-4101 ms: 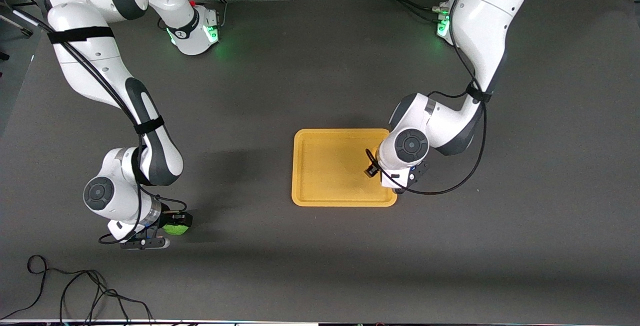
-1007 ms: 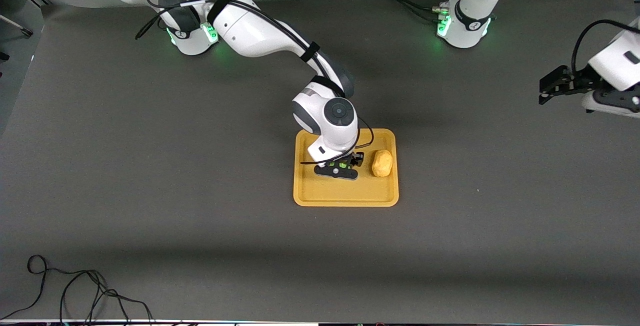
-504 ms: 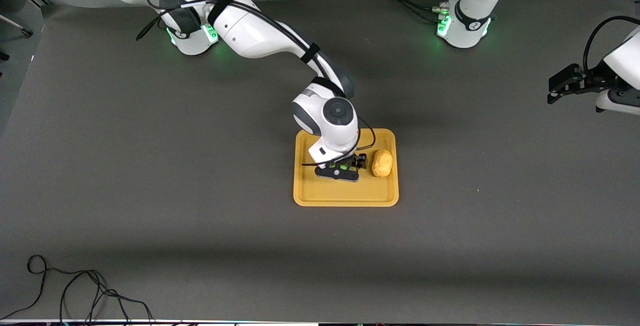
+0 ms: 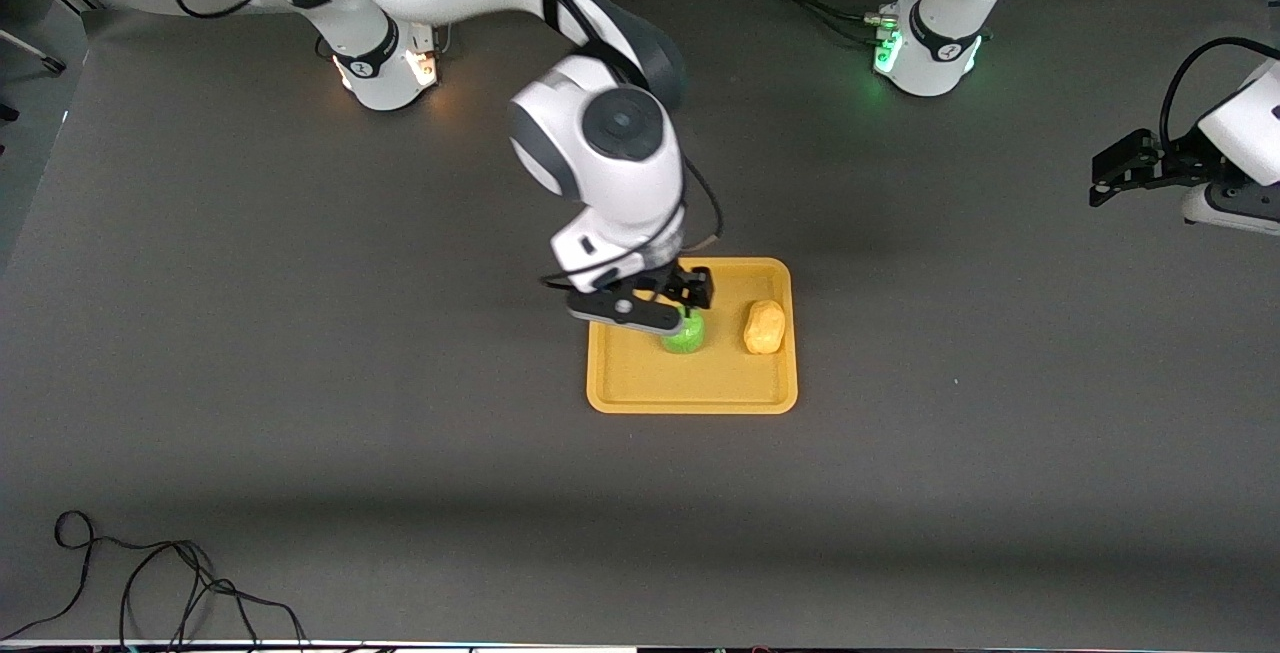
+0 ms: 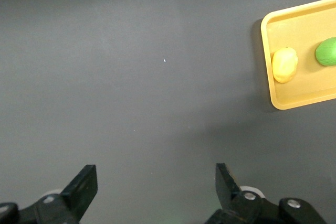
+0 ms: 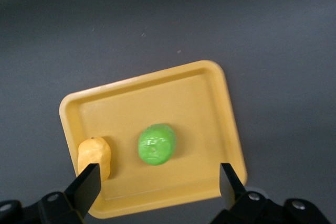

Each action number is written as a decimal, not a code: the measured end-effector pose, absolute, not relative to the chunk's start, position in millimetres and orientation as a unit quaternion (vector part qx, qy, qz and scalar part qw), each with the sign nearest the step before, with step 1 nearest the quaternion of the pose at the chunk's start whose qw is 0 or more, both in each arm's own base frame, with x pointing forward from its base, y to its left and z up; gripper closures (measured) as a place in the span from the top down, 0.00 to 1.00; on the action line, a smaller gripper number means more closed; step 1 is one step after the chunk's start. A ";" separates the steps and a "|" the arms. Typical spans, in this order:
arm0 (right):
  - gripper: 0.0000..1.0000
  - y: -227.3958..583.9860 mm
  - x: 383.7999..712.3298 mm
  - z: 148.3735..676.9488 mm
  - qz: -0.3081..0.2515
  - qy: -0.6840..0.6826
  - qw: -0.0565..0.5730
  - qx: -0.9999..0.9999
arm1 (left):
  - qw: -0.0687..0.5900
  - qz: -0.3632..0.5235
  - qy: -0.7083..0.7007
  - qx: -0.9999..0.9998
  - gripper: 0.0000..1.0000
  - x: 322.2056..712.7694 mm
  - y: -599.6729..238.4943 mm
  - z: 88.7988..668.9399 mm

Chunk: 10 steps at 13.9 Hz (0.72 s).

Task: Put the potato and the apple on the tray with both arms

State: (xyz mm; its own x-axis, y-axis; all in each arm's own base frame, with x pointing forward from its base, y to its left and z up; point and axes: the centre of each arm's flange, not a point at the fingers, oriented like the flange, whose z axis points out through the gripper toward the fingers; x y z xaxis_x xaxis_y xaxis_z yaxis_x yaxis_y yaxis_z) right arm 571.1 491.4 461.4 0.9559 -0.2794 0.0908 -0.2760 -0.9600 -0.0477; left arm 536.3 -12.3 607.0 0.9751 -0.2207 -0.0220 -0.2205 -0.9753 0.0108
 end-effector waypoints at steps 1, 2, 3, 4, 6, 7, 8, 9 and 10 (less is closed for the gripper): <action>1.00 467.8 576.0 489.2 -0.047 0.130 0.014 -0.990 | 0.004 -0.012 -0.110 0.994 1.00 536.4 -11.6 606.8; 1.00 440.8 580.5 512.3 -0.041 0.112 0.007 -0.993 | 0.004 -0.012 -0.110 0.994 1.00 536.5 -10.9 606.6; 1.00 412.7 584.9 530.9 -0.034 0.096 0.000 -0.995 | 0.003 -0.011 -0.109 0.994 1.00 536.7 -10.0 606.6; 1.00 382.6 588.7 545.8 -0.026 0.084 -0.006 -0.996 | 0.001 -0.011 -0.109 0.994 1.00 536.8 -8.8 606.7; 1.00 323.1 593.1 569.5 -0.016 0.061 -0.011 -0.998 | -0.003 -0.012 -0.108 0.994 1.00 536.8 -7.0 606.6; 1.00 293.1 593.6 578.8 -0.013 0.052 -0.011 -0.999 | -0.003 -0.012 -0.108 0.994 1.00 536.8 -6.6 606.5; 1.00 260.4 593.5 586.6 -0.010 0.046 -0.011 -0.999 | -0.003 -0.012 -0.107 0.994 1.00 536.8 -6.4 606.5; 1.00 224.2 592.6 593.1 -0.006 0.040 -0.011 -0.999 | -0.003 -0.012 -0.107 0.994 1.00 536.8 -6.4 606.5; 1.00 187.3 590.9 598.5 -0.003 0.036 -0.010 -0.999 | -0.003 -0.012 -0.108 0.994 1.00 536.8 -6.6 606.5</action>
State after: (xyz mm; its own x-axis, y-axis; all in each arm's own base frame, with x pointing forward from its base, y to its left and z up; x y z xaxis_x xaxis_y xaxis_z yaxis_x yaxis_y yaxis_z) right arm 590.9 187.3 598.5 0.9974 -0.0716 0.0071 -0.0717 -0.9972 0.0198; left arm 536.8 -6.6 606.5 0.9766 -0.2137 -0.0244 -0.2139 -0.9768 -0.0040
